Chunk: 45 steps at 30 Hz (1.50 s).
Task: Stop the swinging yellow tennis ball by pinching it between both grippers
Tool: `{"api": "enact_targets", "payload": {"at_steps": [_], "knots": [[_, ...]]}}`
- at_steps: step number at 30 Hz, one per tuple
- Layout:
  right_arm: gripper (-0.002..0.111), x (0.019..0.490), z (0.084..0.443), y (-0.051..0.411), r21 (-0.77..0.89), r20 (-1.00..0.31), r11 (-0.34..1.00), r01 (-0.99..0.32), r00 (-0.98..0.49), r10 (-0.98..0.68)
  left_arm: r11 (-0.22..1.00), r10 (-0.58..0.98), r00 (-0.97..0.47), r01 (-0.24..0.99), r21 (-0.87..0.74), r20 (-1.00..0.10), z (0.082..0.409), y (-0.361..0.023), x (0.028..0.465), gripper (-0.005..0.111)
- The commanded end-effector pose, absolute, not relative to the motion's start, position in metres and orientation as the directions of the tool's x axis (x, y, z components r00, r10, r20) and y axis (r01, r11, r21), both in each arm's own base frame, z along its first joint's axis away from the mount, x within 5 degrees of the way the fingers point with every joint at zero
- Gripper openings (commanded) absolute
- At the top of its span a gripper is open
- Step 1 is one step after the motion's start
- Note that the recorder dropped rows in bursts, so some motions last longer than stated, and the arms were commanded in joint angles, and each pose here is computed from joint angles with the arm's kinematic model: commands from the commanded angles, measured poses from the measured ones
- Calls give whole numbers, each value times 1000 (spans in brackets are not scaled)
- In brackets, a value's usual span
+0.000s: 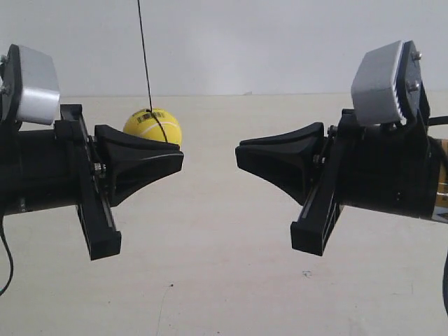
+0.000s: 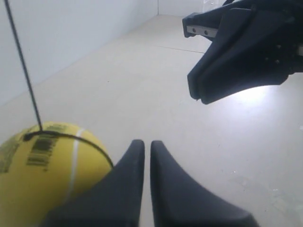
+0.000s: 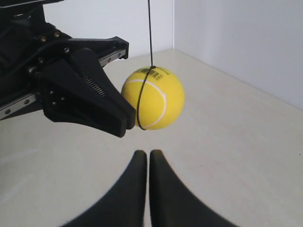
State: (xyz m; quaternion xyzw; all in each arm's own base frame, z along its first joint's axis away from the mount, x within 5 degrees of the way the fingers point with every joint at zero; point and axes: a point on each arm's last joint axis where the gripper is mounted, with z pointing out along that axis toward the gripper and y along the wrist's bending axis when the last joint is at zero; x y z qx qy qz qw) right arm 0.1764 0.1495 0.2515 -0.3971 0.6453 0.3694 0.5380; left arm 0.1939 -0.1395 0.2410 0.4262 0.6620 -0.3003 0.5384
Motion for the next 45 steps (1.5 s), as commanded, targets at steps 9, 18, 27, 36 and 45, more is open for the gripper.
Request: {"api": "enact_targets", "payload": {"at_steps": [9, 18, 27, 36, 45], "knots": [[0, 176, 253, 151, 45, -988, 400, -915, -100, -116, 460, 299, -97, 886, 54, -949, 247, -134, 183, 5], [0, 175, 252, 151, 47, -987, 394, -918, -104, -124, 630, 306, -111, 768, 114, -945, 270, -113, 174, 5], [0, 180, 244, 153, 56, -983, 397, -916, -120, -138, 551, 317, -93, 828, 103, -944, 253, -124, 181, 5], [0, 181, 246, 154, 54, -990, 383, -922, -99, -98, 545, 279, -49, 830, 116, -959, 256, -127, 183, 5], [0, 181, 251, 155, 53, -995, 384, -922, -79, -53, 535, 299, -41, 835, 132, -953, 255, -126, 183, 5]]}}
